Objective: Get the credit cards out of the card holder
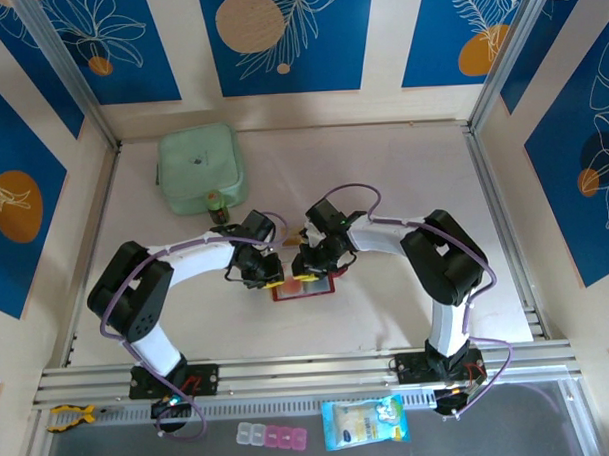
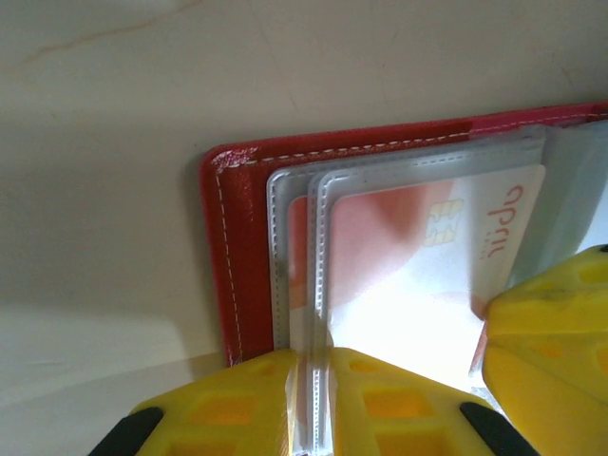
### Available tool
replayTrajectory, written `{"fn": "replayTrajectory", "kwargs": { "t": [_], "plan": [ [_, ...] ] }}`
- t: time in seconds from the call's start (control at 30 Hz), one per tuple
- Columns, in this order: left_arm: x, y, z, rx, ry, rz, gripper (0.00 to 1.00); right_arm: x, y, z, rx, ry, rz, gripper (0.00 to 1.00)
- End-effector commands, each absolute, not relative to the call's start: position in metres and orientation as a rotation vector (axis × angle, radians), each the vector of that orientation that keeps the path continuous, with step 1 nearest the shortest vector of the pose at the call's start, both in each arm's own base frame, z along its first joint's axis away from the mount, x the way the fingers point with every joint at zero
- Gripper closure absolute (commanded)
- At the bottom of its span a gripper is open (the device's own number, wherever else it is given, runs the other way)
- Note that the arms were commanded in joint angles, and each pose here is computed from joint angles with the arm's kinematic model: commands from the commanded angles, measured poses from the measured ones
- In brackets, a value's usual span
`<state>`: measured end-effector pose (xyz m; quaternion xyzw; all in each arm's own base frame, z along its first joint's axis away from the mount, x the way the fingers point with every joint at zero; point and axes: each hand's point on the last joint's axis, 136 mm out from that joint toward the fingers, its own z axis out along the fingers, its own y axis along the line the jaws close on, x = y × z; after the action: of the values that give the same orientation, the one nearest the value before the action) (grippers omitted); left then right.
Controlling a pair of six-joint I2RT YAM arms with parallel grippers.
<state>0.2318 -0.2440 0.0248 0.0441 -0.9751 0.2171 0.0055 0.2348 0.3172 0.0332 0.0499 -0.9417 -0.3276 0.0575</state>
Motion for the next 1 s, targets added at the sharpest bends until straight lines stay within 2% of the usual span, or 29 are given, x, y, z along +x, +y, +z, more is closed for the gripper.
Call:
{"fn": "replayTrajectory", "kwargs": {
  "t": [0.0, 0.53, 0.97],
  "plan": [
    [0.226, -0.238, 0.014, 0.126, -3.025, 0.612, 0.83, 0.234, 0.318, 0.033, 0.195, -2.858, -0.959, 0.78],
    [0.226, -0.236, 0.013, 0.127, -3.022, 0.591, 0.83, 0.235, 0.307, 0.025, 0.232, -2.912, -0.837, 0.81],
    [0.239, -0.240, 0.037, 0.109, -3.077, 0.637, 0.85, 0.230, 0.308, 0.035, 0.220, -2.898, -0.896, 0.81]
  ]
}}
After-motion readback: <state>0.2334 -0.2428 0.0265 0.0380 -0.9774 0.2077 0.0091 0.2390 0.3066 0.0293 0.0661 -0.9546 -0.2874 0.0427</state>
